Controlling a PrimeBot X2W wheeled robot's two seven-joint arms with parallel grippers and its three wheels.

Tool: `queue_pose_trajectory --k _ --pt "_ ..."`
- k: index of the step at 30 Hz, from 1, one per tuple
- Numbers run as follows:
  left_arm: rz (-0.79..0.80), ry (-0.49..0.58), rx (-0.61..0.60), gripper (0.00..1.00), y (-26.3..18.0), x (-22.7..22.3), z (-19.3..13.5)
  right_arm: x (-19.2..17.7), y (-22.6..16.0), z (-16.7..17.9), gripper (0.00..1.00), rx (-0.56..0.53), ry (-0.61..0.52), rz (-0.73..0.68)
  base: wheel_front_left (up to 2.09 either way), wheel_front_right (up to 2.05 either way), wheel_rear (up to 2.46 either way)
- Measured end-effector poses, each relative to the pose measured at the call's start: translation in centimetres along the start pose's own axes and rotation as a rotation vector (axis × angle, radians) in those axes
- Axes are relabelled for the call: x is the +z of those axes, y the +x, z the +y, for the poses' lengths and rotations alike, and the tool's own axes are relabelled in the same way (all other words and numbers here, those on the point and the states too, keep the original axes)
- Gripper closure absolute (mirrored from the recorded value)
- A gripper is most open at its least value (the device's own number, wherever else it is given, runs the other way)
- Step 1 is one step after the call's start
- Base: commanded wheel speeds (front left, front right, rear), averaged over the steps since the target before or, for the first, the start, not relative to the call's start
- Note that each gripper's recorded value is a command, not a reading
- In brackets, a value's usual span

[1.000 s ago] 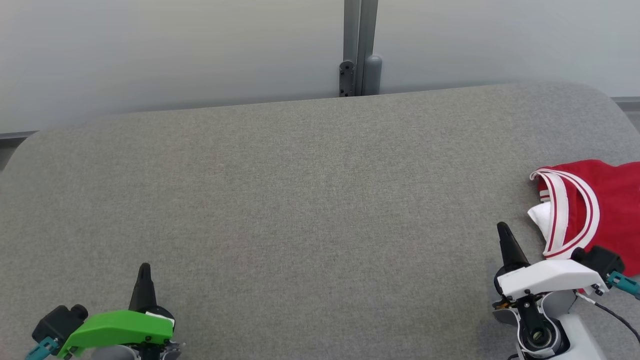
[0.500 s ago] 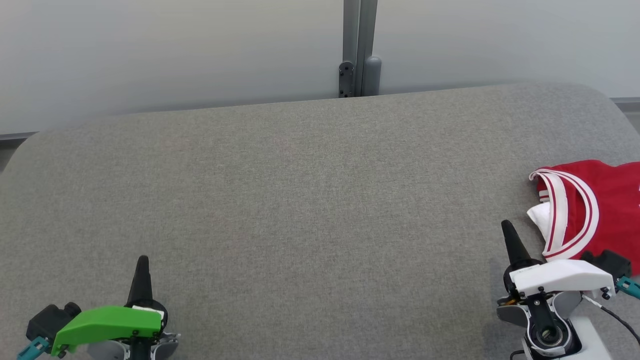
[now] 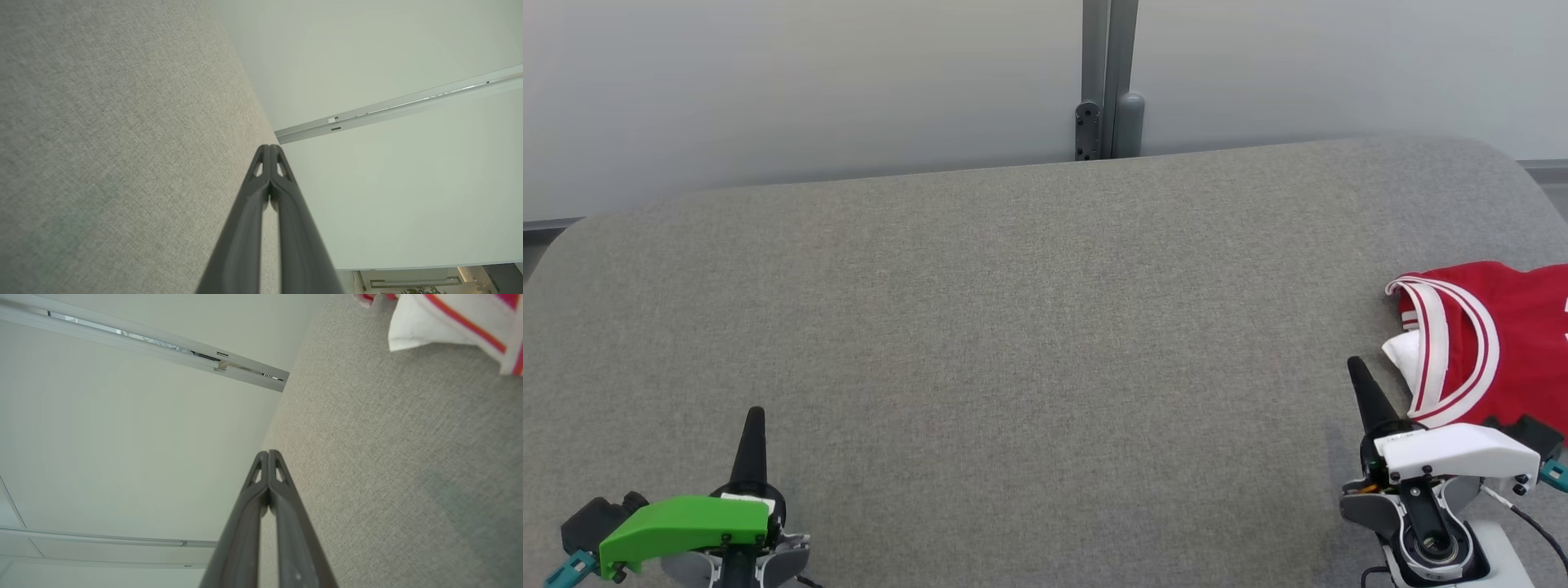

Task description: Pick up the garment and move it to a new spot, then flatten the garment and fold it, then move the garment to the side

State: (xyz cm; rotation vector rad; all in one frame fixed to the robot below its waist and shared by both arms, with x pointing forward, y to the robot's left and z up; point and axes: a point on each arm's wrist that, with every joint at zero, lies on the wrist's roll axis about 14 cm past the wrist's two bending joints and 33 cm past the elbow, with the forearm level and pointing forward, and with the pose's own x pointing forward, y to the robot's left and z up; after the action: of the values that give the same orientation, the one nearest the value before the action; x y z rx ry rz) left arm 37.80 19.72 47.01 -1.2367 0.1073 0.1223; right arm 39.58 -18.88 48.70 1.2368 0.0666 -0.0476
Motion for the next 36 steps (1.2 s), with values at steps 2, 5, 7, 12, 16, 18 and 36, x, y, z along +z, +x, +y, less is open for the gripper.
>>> queue_pose_trajectory --k 2,5,7,12,16,18,36 --pt "-0.001 -0.022 -0.004 1.0 0.0 0.1 -0.1 0.1 0.0 0.1 1.0 0.003 0.017 -0.001 0.0 0.0 0.0" --pt "0.001 -0.047 -0.015 1.0 0.1 0.2 -0.4 0.2 0.0 0.2 1.0 0.009 0.042 -0.002 0.0 0.0 0.0" --pt "0.001 -0.061 -0.02 1.0 0.1 0.2 -0.5 0.3 -0.1 0.3 1.0 0.01 0.06 -0.003 0.0 0.0 0.0" --pt "0.004 -0.104 -0.034 1.0 0.1 0.3 -0.8 0.4 -0.2 0.3 1.0 0.015 0.098 -0.004 0.0 0.0 0.0" --pt "0.005 -0.132 -0.045 1.0 0.2 0.4 -1.0 0.6 -0.3 0.5 1.0 0.022 0.132 -0.005 0.0 0.0 0.0" --pt "0.004 -0.151 -0.051 1.0 0.2 0.5 -1.2 0.7 -0.3 0.6 1.0 0.026 0.147 -0.006 0.0 0.0 0.0" --pt "0.011 -0.272 -0.105 1.0 0.3 0.9 -2.4 1.3 -0.5 1.3 1.0 0.059 0.27 -0.01 0.0 0.0 0.0"
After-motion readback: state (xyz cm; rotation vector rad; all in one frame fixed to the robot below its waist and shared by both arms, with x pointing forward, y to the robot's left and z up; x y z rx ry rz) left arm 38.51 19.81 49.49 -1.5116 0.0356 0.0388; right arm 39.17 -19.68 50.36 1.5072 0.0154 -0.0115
